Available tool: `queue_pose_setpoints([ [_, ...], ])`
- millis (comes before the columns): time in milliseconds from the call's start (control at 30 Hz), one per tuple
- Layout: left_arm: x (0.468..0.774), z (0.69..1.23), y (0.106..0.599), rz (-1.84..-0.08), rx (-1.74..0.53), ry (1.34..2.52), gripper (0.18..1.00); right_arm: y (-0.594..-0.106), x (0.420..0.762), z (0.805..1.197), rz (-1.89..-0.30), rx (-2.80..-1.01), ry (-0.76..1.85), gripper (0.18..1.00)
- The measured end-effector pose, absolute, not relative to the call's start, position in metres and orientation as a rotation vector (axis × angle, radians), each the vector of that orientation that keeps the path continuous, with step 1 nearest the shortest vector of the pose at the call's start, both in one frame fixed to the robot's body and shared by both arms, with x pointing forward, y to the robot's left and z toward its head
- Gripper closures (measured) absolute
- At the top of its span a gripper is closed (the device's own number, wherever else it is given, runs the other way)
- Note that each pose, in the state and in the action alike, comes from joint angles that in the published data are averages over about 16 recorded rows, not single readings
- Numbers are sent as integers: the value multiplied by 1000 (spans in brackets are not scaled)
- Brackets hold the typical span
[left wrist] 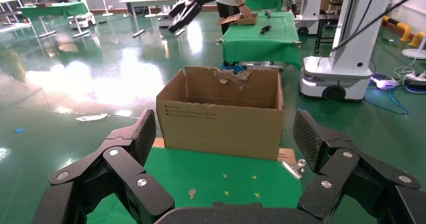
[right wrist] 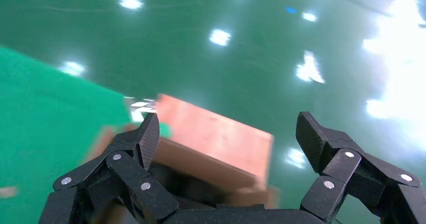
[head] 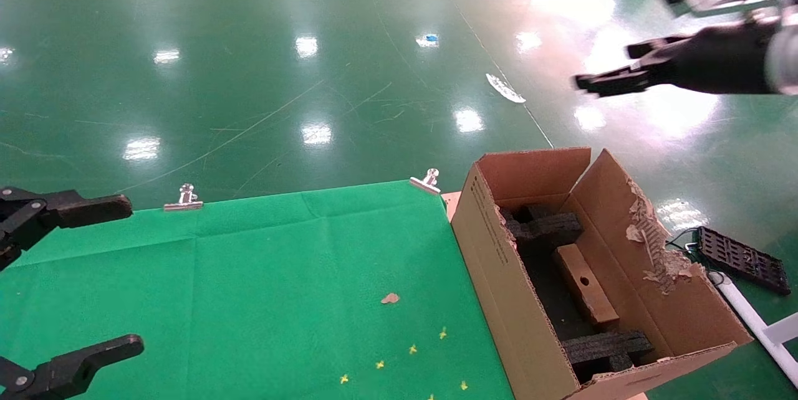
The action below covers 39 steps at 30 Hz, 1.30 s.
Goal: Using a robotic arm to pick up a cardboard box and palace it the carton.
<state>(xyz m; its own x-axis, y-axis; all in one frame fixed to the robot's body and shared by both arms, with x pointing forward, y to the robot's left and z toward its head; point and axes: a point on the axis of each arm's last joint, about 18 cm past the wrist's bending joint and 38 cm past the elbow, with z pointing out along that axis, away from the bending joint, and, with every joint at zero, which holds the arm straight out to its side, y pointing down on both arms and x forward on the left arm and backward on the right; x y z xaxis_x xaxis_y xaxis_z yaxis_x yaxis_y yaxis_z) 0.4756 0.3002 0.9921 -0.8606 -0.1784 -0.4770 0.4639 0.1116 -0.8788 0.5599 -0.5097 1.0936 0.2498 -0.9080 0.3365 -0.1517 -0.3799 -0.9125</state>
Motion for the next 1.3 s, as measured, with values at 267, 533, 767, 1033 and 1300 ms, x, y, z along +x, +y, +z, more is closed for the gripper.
queue_pose_setpoints([
  [267, 476, 992, 300, -1799, 277, 1924, 184, -458, 569, 1076, -1060, -1805, 794, 178],
  [533, 476, 992, 300, -1799, 277, 1924, 184, -411, 569, 1058, -924, -1847, 597, 178],
  [767, 476, 992, 300, -1799, 277, 1924, 184, -375, 561, 1043, -814, -1852, 425, 178],
  [1033, 476, 992, 300, -1799, 277, 1924, 184, -343, 546, 1028, -708, -1824, 235, 178],
  [1300, 476, 992, 300, -1799, 277, 1924, 184, -320, 525, 1014, -626, -1764, 58, 178],
])
